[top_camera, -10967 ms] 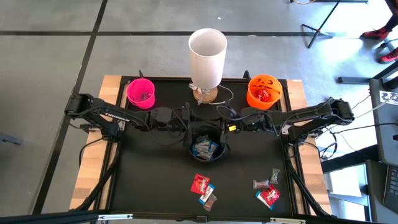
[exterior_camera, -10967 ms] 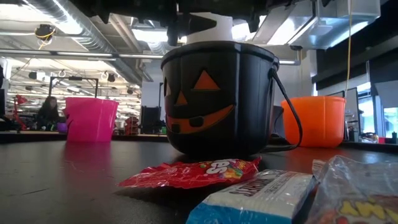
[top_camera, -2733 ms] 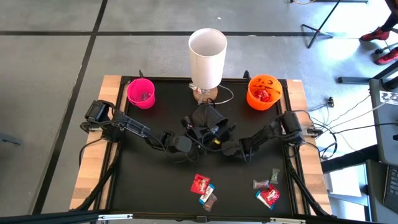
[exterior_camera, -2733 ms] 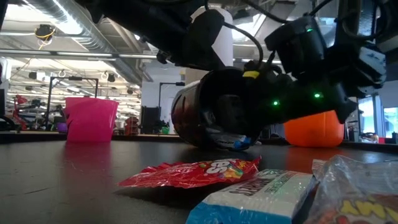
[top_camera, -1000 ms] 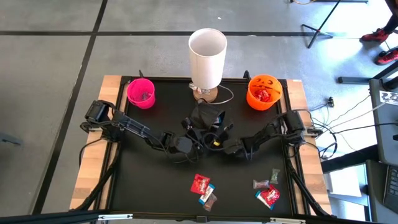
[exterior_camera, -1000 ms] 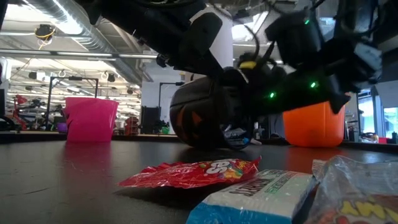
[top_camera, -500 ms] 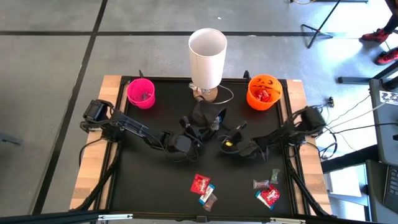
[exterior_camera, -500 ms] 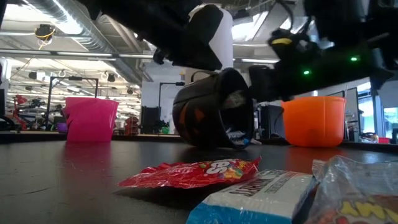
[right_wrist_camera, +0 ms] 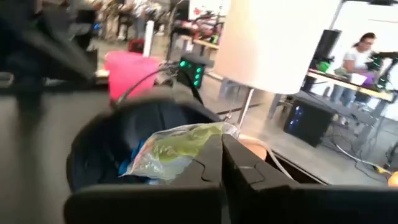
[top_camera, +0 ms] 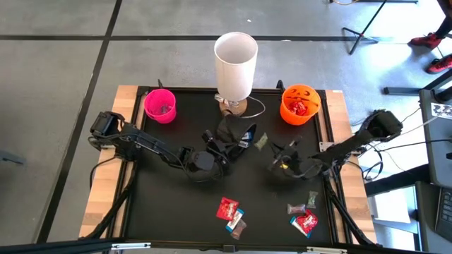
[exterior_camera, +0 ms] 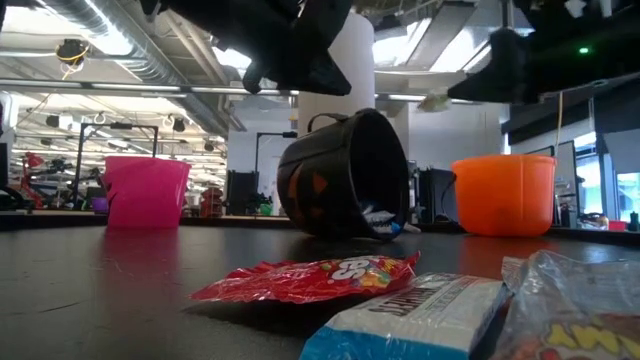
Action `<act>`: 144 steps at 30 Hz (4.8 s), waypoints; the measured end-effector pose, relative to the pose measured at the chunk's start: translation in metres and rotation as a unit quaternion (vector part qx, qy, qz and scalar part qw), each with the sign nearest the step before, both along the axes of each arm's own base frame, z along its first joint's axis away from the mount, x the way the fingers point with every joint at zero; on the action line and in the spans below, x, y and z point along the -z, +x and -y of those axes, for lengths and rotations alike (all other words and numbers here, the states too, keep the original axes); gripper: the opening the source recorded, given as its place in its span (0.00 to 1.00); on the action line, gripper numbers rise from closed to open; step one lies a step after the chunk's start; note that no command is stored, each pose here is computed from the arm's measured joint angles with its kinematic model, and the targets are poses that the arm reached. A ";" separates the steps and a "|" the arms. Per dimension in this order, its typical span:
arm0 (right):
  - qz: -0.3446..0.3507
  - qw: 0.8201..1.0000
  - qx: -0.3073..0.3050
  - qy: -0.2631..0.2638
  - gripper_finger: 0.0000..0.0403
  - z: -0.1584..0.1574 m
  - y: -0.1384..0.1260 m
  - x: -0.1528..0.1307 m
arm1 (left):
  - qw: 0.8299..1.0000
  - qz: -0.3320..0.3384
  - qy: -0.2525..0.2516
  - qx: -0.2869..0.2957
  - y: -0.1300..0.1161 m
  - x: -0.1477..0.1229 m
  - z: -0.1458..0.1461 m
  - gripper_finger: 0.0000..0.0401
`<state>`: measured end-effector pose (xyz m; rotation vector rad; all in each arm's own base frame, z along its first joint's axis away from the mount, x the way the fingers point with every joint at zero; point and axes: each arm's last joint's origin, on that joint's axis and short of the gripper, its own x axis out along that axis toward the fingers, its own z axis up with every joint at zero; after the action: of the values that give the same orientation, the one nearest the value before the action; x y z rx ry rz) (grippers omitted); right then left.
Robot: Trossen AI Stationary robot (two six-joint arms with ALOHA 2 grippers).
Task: Sort candy
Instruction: Remove the green gummy from the black bucket
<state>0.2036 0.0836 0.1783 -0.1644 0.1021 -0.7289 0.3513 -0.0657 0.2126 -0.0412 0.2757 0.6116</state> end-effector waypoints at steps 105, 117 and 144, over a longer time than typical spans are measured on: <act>-0.117 0.981 -0.046 0.149 0.54 0.006 -0.034 0.039 | 0.962 -0.263 -0.042 -0.063 0.076 -0.077 -0.015 0.00; -0.075 0.984 -0.103 0.125 0.54 0.002 -0.030 -0.020 | 0.917 -0.337 -0.212 0.034 0.066 -0.104 -0.046 0.00; 0.003 0.979 -0.179 0.100 0.54 -0.027 -0.075 -0.058 | 0.908 -0.217 -0.300 0.196 0.071 -0.071 -0.106 0.00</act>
<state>0.1283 0.1104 0.2363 0.0136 0.1361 -0.3572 0.4225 0.0405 0.2834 -0.4382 0.8791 0.1076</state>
